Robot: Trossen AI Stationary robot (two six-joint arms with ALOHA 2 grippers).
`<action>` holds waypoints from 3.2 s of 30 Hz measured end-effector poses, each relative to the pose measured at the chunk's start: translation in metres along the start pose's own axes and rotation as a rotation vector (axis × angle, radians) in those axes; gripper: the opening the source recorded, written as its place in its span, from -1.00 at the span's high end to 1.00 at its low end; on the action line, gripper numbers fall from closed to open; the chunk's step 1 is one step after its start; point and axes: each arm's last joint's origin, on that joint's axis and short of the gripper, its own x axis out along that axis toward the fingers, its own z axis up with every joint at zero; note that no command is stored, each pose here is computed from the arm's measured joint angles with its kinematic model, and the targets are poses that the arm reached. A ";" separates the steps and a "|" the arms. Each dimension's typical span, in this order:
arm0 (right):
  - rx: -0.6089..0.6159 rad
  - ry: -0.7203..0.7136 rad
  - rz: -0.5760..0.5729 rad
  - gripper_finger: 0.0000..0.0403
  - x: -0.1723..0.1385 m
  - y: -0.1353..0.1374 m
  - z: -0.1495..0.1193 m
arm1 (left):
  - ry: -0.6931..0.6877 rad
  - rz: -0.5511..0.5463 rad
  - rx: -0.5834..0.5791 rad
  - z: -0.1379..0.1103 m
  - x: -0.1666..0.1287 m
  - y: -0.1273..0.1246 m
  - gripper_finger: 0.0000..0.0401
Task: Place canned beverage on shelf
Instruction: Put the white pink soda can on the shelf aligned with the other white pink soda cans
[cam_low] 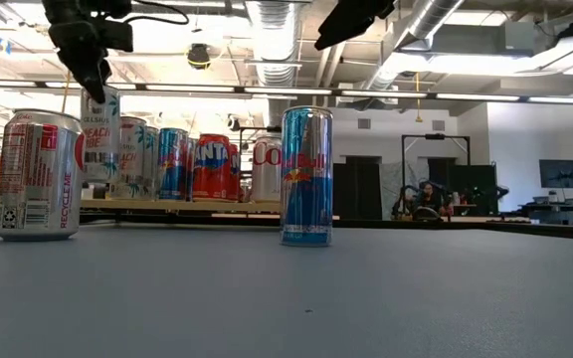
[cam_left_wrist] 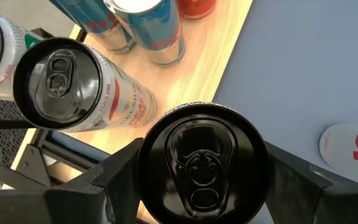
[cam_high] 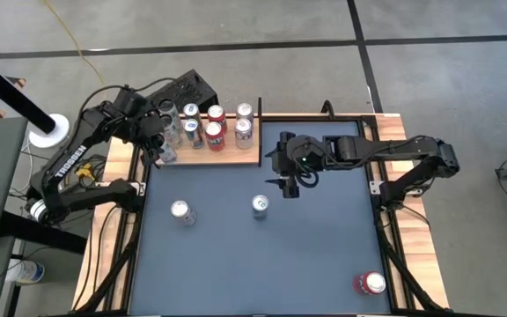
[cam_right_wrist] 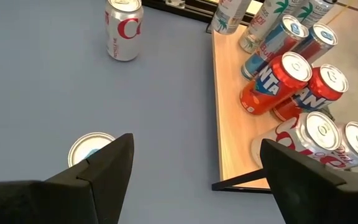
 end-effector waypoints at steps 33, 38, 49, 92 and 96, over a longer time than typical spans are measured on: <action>-0.013 0.021 0.006 -0.65 0.000 0.001 -0.002 | 0.078 -0.033 -0.117 0.004 0.028 0.029 -0.26; -0.013 0.022 0.006 -0.65 0.000 0.001 -0.002 | 0.073 -0.031 -0.116 0.004 0.028 0.029 -0.30; -0.013 0.022 0.006 -0.65 0.000 0.001 -0.002 | 0.079 0.011 -0.141 0.005 0.028 0.031 -0.41; -0.003 0.021 0.005 -0.65 0.000 0.001 -0.002 | 0.159 0.148 -0.444 0.020 0.000 0.024 -0.42; 0.001 0.018 0.004 -0.65 0.000 0.001 -0.002 | 0.152 0.125 -0.459 0.021 0.002 0.023 -0.42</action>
